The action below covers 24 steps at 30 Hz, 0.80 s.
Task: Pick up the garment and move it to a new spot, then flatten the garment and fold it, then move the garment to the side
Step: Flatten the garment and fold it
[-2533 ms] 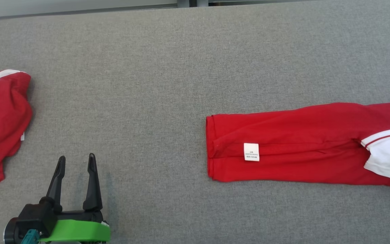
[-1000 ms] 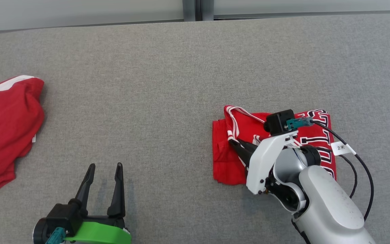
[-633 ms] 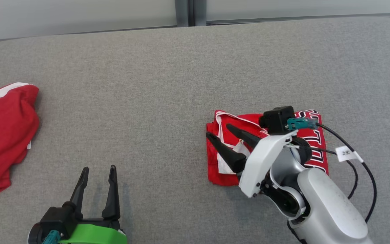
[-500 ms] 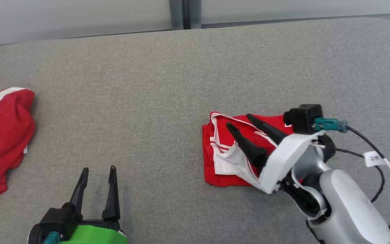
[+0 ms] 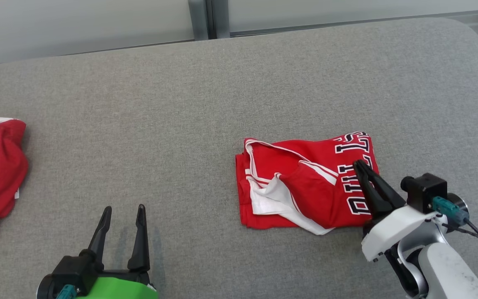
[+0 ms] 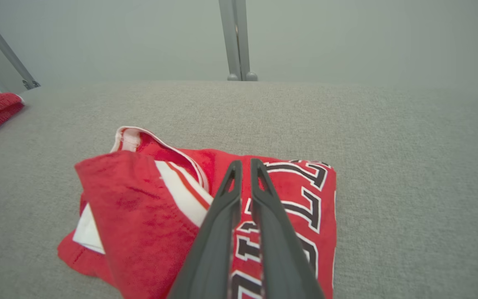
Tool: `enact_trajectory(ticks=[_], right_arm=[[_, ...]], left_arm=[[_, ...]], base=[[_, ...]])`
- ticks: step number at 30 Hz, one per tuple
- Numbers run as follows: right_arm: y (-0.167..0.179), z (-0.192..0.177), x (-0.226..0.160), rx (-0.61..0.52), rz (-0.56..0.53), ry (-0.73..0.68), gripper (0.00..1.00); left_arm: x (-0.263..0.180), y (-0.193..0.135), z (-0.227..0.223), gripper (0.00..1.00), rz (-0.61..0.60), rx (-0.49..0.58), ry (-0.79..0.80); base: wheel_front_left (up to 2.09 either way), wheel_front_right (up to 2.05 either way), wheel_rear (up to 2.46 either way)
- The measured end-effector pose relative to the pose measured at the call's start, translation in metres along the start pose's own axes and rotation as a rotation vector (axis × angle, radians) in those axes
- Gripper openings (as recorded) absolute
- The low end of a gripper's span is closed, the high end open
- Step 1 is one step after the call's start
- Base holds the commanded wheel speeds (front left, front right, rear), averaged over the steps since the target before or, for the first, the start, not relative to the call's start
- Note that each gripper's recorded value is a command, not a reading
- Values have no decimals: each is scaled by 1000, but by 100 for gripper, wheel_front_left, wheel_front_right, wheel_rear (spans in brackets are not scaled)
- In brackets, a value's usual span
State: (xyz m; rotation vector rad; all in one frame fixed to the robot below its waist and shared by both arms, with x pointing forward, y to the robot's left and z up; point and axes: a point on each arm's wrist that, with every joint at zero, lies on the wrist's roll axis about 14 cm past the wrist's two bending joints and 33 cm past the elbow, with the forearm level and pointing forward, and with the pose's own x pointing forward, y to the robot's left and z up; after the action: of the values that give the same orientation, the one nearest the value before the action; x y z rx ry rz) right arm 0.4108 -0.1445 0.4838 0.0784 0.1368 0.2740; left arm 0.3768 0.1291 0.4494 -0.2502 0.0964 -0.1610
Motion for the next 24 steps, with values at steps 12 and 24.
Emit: enact_trajectory(ticks=[12,24], right_arm=[[-3,-54,12,-18,-67,36,0],[44,-61,33,-97,85,68,0]], left_arm=[[-3,4,-6,100,6,11,21],[-8,12,-4,100,34,10,16]], base=[[0,0,0],[0,0,0]])
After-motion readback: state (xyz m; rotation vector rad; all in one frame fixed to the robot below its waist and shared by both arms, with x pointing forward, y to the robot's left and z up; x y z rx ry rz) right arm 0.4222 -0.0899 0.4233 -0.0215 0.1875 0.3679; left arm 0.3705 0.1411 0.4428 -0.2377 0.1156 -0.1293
